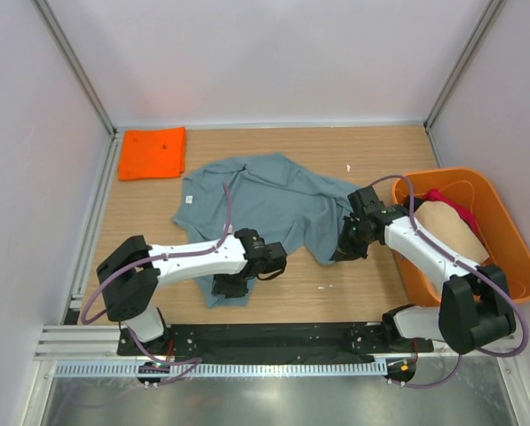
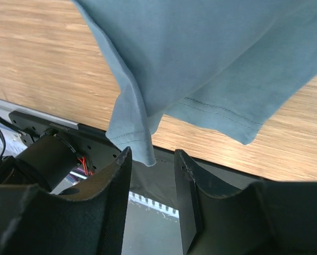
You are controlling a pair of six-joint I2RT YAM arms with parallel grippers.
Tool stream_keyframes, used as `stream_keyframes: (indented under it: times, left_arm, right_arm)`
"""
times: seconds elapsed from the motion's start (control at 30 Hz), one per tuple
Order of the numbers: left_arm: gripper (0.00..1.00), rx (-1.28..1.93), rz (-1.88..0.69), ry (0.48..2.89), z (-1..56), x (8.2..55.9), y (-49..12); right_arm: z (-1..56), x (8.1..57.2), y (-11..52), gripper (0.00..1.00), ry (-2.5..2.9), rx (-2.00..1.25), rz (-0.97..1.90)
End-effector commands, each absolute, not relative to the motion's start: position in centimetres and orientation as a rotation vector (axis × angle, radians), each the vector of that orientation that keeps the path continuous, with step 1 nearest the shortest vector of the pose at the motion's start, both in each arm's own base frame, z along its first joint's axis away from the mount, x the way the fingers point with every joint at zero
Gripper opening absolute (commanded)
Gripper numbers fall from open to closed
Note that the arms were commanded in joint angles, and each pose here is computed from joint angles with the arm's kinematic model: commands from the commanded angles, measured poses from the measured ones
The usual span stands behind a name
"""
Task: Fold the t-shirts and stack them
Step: Flatten the tshirt out
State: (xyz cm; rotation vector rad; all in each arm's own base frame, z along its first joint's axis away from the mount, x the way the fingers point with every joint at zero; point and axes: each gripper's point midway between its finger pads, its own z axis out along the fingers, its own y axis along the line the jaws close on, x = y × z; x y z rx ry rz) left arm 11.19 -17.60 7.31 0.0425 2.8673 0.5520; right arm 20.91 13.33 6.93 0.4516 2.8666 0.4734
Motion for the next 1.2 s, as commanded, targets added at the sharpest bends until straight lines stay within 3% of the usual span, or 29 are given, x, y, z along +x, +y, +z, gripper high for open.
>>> stream_keyframes:
  times: [0.0, 0.27, 0.63, 0.77, 0.8, 0.93, 1.17]
  left_arm:
    - [0.40, 0.011, 0.773, 2.863, 9.6, 9.3, -13.3]
    - [0.39, 0.028, 0.795, 2.851, 9.0, 9.5, -13.2]
    - [0.31, 0.009, 0.794, 2.844, 8.0, 9.5, -12.7]
    - [0.13, 0.013, 0.773, 2.809, 8.7, 10.4, -12.8]
    - [0.00, 0.010, 0.767, 2.803, 8.8, 10.7, -12.8]
    - [0.00, -0.006, 0.742, 2.716, 12.3, 12.8, -12.3]
    - [0.00, -0.194, 0.386, 2.482, 23.4, 20.0, -11.3]
  right_arm:
    - [7.6, 20.8, 13.3, 0.01, 2.848, 0.426, 0.504]
    - [7.7, 20.5, 13.1, 0.01, 2.840, 0.435, 0.507]
    - [7.8, 20.0, 12.6, 0.01, 2.836, 0.450, 0.497]
    - [7.8, 20.1, 12.6, 0.01, 2.836, 0.454, 0.499]
    - [7.9, 20.1, 12.7, 0.01, 2.835, 0.453, 0.500]
    - [8.7, 20.5, 12.2, 0.01, 2.817, 0.442, 0.469]
    - [15.9, 26.0, 10.8, 0.01, 2.571, 0.476, 0.427]
